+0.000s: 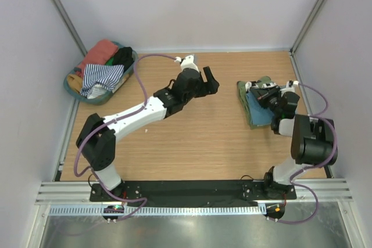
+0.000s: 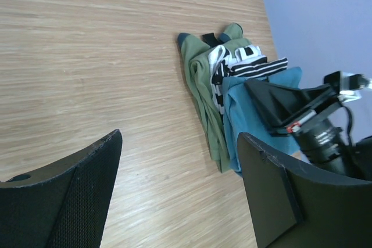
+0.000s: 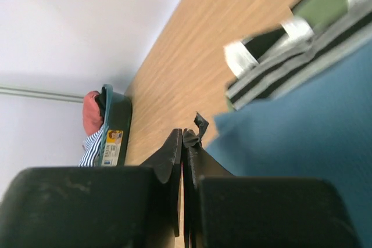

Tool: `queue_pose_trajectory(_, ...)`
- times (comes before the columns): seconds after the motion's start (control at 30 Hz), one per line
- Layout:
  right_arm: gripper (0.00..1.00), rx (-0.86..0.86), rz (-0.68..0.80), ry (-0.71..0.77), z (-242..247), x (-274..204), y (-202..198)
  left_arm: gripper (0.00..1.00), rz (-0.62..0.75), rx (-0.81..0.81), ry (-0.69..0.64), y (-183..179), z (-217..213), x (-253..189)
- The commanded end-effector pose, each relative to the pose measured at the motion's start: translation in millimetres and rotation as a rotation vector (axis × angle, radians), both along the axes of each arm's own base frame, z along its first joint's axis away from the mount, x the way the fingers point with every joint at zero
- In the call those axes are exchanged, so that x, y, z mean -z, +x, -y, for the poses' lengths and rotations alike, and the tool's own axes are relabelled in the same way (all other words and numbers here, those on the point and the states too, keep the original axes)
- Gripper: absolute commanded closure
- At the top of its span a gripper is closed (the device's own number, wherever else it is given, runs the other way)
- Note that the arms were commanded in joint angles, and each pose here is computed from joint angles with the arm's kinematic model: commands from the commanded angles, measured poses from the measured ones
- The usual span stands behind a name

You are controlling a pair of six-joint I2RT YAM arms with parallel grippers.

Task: Fold and stack the tank tops
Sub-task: Neatly place the folded tank top to the corner

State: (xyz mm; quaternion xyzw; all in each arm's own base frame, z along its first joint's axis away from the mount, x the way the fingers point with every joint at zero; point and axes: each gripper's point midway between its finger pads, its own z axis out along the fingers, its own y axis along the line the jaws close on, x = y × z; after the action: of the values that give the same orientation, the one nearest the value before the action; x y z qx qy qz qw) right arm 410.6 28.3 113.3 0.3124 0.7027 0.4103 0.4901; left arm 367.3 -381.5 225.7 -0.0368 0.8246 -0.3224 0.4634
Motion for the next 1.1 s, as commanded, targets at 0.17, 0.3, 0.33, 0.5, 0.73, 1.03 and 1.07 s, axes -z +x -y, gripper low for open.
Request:
queue_pose_trajectory(0.17,0.69,-0.048,0.065,-0.351,-5.9,-79.6,-6.6,0.15,0.017,-0.053,0.043,2.4,-35.9,-8.4)
queue_pose_trajectory(0.3,0.12,-0.079,0.1,-0.428,-25.4,-107.0,-36.0,0.11,0.019,-0.124,0.059,-13.0,-72.7,-12.7)
queue_pose_trajectory(0.33,0.09,-0.097,0.108,-0.437,-33.6,-108.6,-42.3,0.05,-0.002,-0.144,0.088,-21.3,-86.0,7.8)
queue_pose_trajectory(0.5,0.03,-0.133,0.155,-0.491,-51.5,-116.0,-81.4,0.0,0.056,-0.173,0.123,-56.7,-136.6,8.7)
queue_pose_trajectory(0.73,0.0,-0.202,0.148,-0.505,-71.1,-96.8,-113.7,0.01,0.113,-0.246,0.195,-95.4,-202.1,36.6)
queue_pose_trajectory(1.03,0.0,-0.275,-0.001,-0.671,-100.9,-49.3,-120.0,0.0,0.155,-0.22,0.253,-123.3,-233.9,45.2)
queue_pose_trajectory(1.07,0.0,-0.25,0.02,-0.682,-101.4,-52.9,-116.1,0.0,0.158,-0.218,0.261,-124.6,-236.1,43.6)
